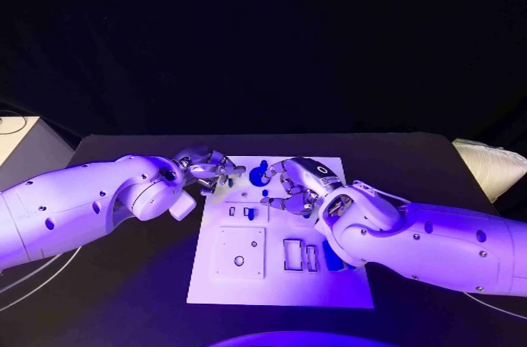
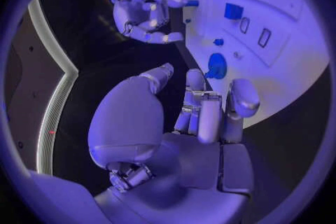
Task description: Assemble the parts on the task board
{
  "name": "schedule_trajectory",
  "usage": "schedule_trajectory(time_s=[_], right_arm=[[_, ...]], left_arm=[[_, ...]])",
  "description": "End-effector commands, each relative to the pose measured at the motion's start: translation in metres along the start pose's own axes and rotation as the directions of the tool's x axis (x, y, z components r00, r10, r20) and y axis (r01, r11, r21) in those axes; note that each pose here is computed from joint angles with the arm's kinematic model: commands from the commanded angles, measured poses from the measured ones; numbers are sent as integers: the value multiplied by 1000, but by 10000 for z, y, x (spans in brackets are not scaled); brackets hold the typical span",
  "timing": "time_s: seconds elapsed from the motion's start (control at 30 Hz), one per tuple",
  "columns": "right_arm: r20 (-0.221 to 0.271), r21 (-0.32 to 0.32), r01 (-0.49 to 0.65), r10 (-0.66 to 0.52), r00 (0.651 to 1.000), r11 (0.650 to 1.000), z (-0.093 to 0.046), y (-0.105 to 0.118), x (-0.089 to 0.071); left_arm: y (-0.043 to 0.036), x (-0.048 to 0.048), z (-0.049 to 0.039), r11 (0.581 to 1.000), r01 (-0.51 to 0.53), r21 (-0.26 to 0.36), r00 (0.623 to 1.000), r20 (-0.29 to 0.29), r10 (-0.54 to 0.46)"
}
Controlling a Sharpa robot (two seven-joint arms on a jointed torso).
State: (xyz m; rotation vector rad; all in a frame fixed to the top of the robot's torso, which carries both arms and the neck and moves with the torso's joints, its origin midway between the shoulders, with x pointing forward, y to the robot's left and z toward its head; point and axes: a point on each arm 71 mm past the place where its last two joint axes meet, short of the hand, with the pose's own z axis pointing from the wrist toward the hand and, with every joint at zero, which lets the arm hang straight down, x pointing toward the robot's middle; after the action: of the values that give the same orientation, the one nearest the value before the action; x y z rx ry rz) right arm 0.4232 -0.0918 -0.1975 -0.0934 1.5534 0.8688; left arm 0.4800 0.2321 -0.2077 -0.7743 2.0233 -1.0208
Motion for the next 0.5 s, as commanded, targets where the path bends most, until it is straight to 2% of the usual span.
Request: schedule_trajectory(time_s=[0.03, 0.13, 0.23, 0.3, 0.5], right_arm=[[-18, -95, -190, 189, 982, 977, -53, -39, -163], [4, -58, -257, 257, 966, 965, -91, -201, -357], [41, -11, -303, 303, 952, 953, -106, -364, -533], [76, 24, -331, 329, 941, 943, -112, -492, -673], [153, 87, -367, 351, 924, 926, -112, -737, -949]], left_arm=[[115, 76, -7, 960, -217, -177, 973, -120, 198], [131, 105, 3, 936, -278, -218, 957, -151, 249], [124, 134, 23, 917, -324, -234, 942, -169, 290], [109, 160, 46, 901, -362, -238, 928, -179, 326], [35, 212, 102, 864, -447, -232, 892, -192, 409]])
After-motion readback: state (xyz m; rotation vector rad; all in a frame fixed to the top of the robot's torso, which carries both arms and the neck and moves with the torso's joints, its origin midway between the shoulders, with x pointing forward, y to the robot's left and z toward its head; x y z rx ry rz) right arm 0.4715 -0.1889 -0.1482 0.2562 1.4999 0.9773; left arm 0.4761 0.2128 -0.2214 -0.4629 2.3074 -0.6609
